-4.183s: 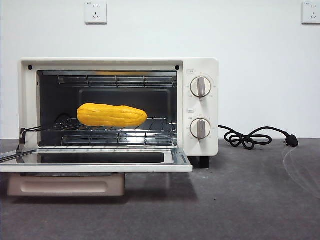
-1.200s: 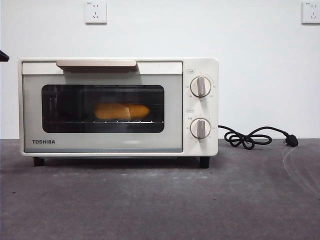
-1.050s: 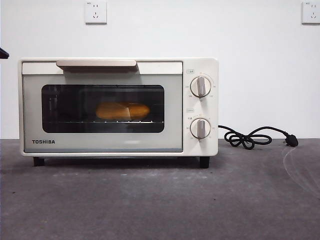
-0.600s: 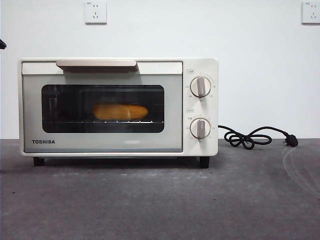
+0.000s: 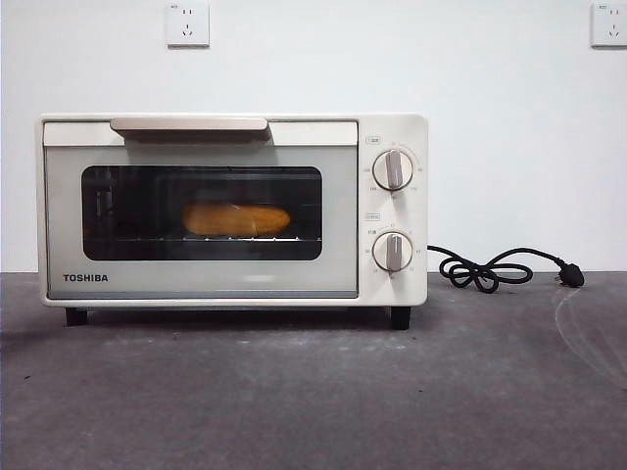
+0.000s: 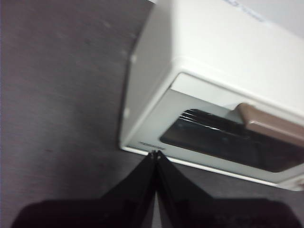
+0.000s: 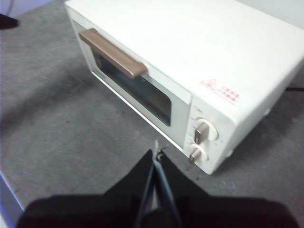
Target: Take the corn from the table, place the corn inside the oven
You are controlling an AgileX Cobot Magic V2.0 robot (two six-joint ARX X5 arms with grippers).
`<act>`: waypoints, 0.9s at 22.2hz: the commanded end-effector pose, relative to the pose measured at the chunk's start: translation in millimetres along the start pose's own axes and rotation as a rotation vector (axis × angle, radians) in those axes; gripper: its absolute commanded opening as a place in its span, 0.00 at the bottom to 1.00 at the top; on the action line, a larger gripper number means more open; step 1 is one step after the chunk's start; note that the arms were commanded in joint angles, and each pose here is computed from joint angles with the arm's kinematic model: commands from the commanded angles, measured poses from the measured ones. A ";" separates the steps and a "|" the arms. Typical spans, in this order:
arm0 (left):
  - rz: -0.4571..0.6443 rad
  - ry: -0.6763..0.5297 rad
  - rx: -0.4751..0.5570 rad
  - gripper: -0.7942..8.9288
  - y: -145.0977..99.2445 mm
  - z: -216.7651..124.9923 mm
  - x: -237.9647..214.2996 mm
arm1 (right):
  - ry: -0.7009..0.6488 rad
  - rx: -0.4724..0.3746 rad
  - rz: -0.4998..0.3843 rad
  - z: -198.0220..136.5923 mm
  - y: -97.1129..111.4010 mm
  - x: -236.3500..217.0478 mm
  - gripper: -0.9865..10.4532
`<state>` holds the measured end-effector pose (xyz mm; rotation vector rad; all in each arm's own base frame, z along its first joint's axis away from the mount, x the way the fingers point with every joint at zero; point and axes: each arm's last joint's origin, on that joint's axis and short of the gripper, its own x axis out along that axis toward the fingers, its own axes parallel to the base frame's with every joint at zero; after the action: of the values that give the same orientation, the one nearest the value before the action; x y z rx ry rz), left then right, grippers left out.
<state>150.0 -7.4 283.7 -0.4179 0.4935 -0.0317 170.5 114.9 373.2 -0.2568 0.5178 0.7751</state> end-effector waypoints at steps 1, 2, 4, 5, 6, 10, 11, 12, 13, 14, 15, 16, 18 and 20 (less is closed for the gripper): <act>-0.028 -0.027 0.083 0.07 -9.3 -1.9 -6.8 | 0.001 0.000 -0.004 0.7 -0.3 0.5 0.07; -0.051 -0.029 0.093 0.07 -12.4 -2.9 -8.8 | 0.000 0.000 -0.004 0.7 -0.3 0.5 0.07; -0.087 -0.031 0.109 0.08 -17.3 -4.1 -10.4 | -0.002 -0.001 -0.006 0.9 -0.5 0.5 0.07; -0.100 -0.030 0.114 0.08 -19.2 -4.7 -10.5 | -0.002 -0.001 -0.008 0.9 -0.5 0.5 0.07; -0.113 -0.026 0.120 0.08 -21.2 -5.4 -10.5 | 0.000 -0.001 -0.015 0.8 -0.7 0.5 0.07; -0.137 -0.010 0.134 0.08 -25.1 -7.8 -10.1 | 0.020 0.001 -0.049 -0.7 -1.6 0.4 0.07; -0.142 -0.009 0.133 0.08 -25.8 -8.0 -10.2 | 0.033 -0.002 -0.063 -1.8 -1.9 0.4 0.07; -0.144 -0.008 0.135 0.08 -26.1 -8.2 -10.2 | 0.050 0.002 -0.085 -3.1 -2.4 0.3 0.07; -0.145 -0.008 0.135 0.08 -26.2 -8.2 -10.2 | 0.062 0.004 -0.103 -4.1 -2.8 0.2 0.07; -0.144 -0.008 0.135 0.08 -26.1 -8.2 -10.1 | 0.074 0.004 -0.122 -5.1 -3.2 0.1 0.07; -0.142 -0.006 0.135 0.08 -26.1 -8.2 -9.5 | 0.085 0.004 -0.140 -5.9 -3.6 0.0 0.07; -0.141 -0.003 0.135 0.08 -26.1 -8.4 -8.8 | 0.094 0.004 -0.156 -6.6 -4.0 -0.2 0.07; -0.137 0.005 0.135 0.08 -26.1 -8.6 -6.8 | 0.110 0.004 -0.181 -7.8 -4.6 -0.4 0.07; -0.131 0.016 0.135 0.08 -26.1 -9.0 -4.0 | 0.117 0.004 -0.189 -8.4 -4.7 -0.5 0.07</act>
<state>143.5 -33.8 287.5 -0.3315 0.4847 -0.1914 169.7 107.6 366.0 -0.3406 0.5997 0.5807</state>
